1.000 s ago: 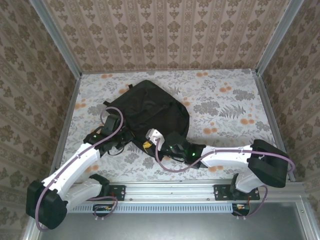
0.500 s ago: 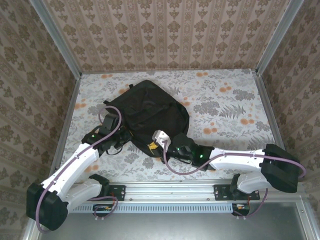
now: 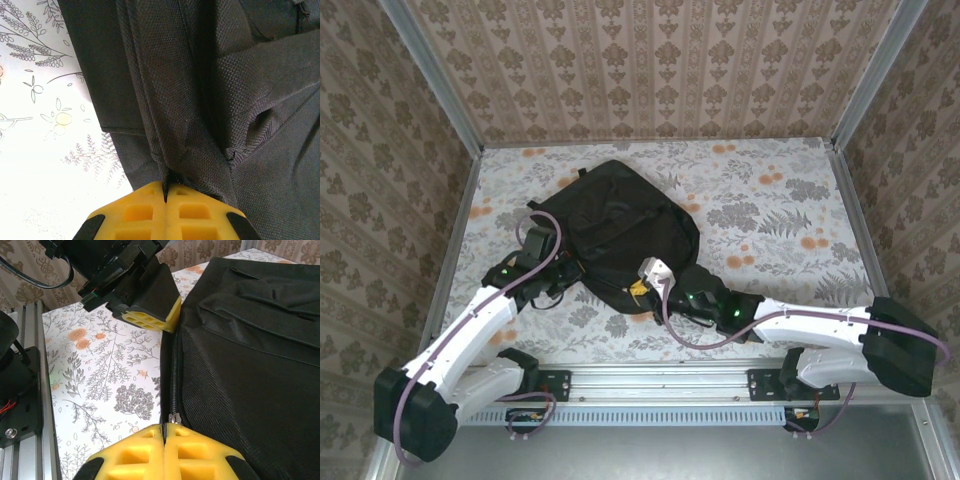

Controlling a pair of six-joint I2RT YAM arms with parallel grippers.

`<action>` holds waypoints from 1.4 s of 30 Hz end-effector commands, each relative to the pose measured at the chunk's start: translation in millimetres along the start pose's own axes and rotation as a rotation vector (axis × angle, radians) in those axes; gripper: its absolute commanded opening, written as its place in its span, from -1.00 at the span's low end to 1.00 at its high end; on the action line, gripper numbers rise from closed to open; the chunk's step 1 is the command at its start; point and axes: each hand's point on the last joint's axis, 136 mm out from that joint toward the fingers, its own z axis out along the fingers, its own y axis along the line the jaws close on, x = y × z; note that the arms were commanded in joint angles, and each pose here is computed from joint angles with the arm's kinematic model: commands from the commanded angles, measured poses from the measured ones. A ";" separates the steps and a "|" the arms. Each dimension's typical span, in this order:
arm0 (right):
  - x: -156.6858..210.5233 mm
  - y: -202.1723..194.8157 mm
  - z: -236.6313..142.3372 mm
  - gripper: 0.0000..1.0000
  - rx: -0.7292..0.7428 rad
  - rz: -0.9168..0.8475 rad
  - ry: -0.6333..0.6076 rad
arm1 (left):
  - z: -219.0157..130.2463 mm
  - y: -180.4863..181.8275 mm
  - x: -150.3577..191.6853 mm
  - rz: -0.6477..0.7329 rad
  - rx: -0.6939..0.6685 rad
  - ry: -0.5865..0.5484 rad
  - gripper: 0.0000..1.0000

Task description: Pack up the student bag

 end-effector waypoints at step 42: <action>-69.4 48.4 65.0 -1.00 -0.217 0.230 -0.137 | -27.8 13.5 30.4 -0.147 0.053 0.107 -0.08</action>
